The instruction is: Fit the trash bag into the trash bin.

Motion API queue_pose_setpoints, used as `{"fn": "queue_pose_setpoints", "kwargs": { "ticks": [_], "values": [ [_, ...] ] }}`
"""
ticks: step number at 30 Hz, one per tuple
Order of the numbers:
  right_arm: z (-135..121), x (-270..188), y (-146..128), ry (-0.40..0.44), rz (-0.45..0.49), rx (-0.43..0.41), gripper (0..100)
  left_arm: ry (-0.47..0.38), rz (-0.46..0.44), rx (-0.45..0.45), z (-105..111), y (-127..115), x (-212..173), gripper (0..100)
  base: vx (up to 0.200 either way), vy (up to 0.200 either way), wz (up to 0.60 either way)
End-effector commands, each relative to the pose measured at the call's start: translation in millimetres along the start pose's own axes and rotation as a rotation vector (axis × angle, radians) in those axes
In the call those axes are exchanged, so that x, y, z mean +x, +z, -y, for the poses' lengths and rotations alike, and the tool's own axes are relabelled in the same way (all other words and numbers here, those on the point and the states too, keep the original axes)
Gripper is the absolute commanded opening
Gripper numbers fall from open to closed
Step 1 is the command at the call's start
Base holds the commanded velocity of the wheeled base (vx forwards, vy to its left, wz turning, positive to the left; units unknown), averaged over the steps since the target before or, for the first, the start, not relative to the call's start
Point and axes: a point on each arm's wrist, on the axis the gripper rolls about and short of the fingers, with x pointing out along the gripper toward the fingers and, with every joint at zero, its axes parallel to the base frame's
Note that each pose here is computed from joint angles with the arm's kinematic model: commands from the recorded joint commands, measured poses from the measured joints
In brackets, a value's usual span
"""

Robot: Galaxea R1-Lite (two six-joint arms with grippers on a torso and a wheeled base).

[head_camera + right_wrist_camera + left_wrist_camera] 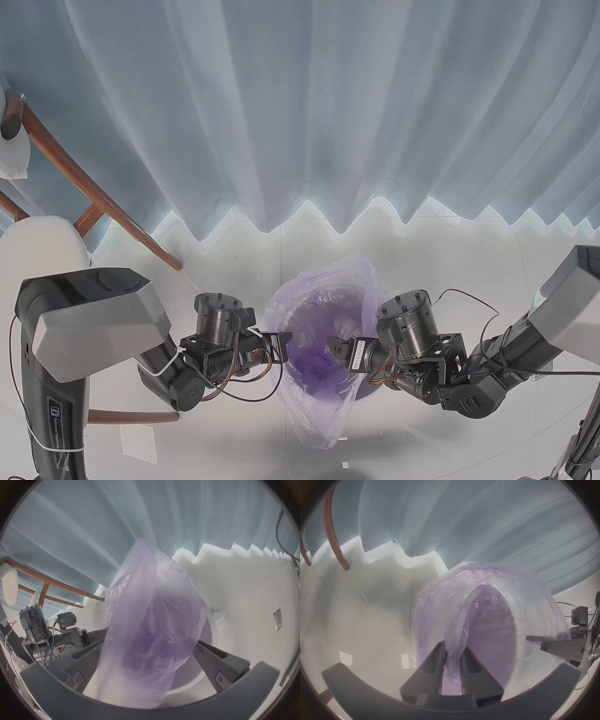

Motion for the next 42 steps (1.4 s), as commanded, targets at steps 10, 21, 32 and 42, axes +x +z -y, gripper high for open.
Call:
{"fn": "queue_pose_setpoints", "kwargs": {
  "ticks": [10,21,32,42],
  "values": [
    [14.4,-20.7,3.2,-0.028,0.006,-0.021,100,0.064,0.060,0.006,2.2,7.2,1.3,0,0.000,0.000,0.00],
    [17.5,-12.4,0.6,-0.044,-0.002,-0.019,0,0.064,0.098,0.003,4.4,19.3,-7.3,0,0.000,0.000,0.00],
    [41.9,-19.7,17.6,-0.100,0.035,0.035,0,0.076,0.149,-0.023,-1.4,41.7,-37.1,0,0.000,0.000,0.00],
    [50.7,-16.6,17.9,-0.126,0.030,0.051,0,0.076,0.199,-0.043,-5.1,58.6,-55.6,0,0.000,0.000,0.00]
  ]
}}
